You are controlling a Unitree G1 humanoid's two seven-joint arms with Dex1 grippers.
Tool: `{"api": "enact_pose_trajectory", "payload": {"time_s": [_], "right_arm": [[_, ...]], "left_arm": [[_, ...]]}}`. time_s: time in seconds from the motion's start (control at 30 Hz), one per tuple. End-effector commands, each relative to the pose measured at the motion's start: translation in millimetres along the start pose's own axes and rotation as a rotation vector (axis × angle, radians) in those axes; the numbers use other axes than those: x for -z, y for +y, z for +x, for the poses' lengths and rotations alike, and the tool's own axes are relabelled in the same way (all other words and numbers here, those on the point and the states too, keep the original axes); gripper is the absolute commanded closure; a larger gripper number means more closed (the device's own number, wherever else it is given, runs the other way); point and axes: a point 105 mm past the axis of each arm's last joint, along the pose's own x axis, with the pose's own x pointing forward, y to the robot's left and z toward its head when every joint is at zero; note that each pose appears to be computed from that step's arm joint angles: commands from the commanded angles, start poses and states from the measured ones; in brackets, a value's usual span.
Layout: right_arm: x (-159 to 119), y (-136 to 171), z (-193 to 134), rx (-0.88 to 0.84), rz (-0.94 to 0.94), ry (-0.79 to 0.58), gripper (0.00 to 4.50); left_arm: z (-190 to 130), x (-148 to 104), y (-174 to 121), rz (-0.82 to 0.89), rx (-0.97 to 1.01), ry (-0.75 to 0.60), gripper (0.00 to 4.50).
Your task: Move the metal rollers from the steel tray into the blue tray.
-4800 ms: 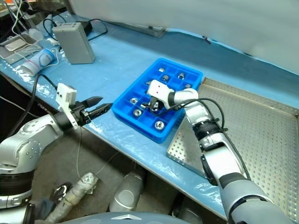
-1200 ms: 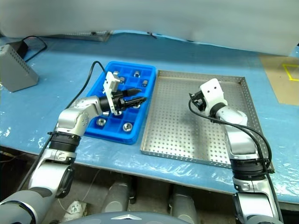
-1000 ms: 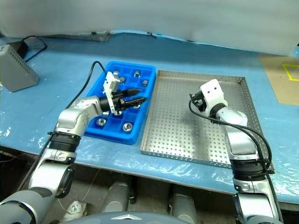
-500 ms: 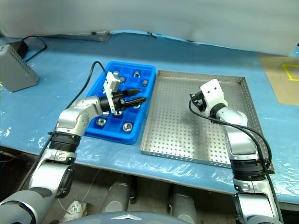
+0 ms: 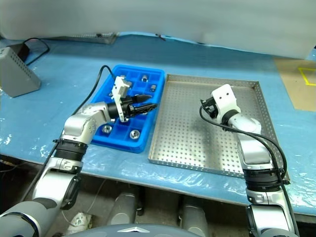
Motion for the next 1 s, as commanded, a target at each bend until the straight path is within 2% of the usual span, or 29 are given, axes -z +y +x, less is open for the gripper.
{"api": "enact_pose_trajectory", "payload": {"time_s": [0.03,1.0], "right_arm": [[-13.7,-3.3,-3.7,0.018,-0.026,-0.047,1.83],[-13.7,-1.0,-2.2,0.016,-0.026,-0.046,1.83]], "left_arm": [[2.7,-17.0,-5.9,0.051,0.02,-0.034,1.14],[1.7,-13.2,-2.9,0.05,0.015,-0.035,1.14]]}}
